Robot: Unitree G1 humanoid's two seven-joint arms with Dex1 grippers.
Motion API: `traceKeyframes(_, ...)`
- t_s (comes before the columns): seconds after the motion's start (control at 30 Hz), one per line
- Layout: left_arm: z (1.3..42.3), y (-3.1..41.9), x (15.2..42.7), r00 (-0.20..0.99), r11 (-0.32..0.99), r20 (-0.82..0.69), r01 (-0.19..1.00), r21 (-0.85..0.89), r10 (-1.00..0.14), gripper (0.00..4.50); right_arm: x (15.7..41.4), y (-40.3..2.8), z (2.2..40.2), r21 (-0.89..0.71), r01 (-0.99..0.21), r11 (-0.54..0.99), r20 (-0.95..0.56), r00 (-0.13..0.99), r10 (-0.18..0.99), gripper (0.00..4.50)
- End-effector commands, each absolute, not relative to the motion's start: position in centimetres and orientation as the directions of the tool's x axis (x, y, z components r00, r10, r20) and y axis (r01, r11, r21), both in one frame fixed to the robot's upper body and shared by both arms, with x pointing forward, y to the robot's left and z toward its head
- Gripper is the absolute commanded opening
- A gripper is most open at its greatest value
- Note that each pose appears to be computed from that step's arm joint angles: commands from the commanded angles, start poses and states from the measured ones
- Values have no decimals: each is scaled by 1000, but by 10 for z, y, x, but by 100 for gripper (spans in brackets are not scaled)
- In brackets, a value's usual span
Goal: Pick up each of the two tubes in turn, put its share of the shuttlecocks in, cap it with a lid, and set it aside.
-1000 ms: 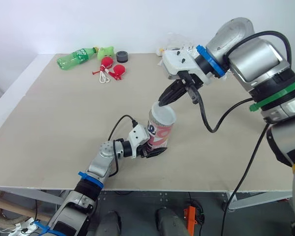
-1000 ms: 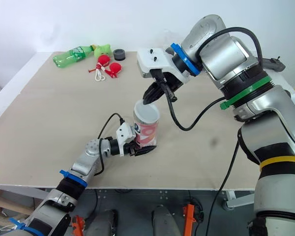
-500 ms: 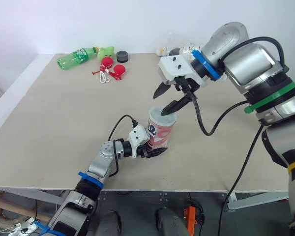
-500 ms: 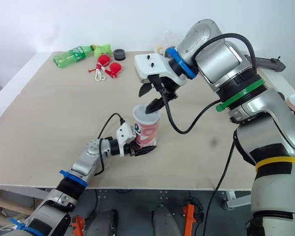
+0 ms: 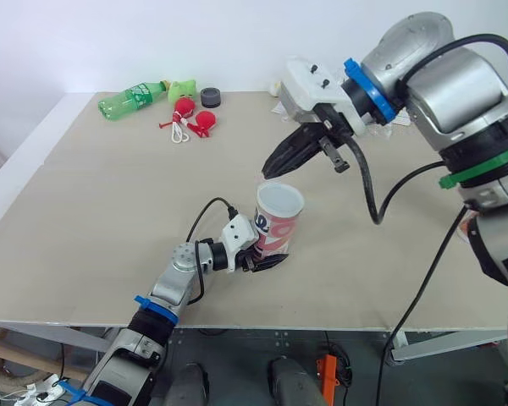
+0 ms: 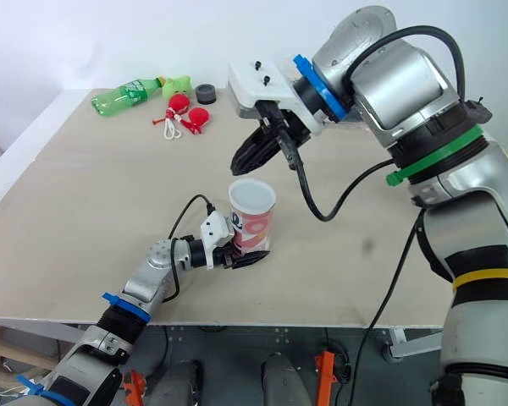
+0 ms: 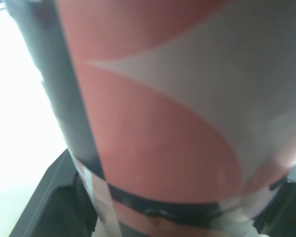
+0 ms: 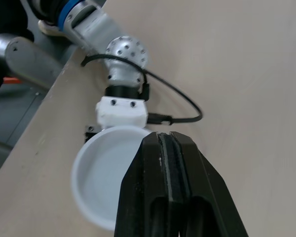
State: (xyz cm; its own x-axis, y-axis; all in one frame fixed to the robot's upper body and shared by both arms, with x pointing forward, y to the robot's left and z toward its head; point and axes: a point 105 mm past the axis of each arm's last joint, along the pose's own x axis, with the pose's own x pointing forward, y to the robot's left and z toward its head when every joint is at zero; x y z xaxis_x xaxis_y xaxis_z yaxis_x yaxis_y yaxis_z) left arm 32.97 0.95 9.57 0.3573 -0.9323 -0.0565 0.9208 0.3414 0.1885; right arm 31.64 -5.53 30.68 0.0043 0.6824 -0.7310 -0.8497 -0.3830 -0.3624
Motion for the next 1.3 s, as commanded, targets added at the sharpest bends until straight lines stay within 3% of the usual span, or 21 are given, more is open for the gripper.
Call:
traceKeyframes(0.03, 77, 14, 327, 363, 345, -119, 927, 148, -924, 315, 309, -60, 297, -316, -845, -432, -769, -38, 638, 3)
traceKeyframes(0.6, 77, 14, 327, 363, 346, -121, 927, 146, -924, 315, 320, -64, 256, -240, -863, -444, -843, -42, 537, 3)
traceKeyframes(1.3, 77, 12, 327, 364, 346, -117, 927, 144, -924, 315, 324, -67, 234, -203, -870, -449, -894, -22, 447, 3)
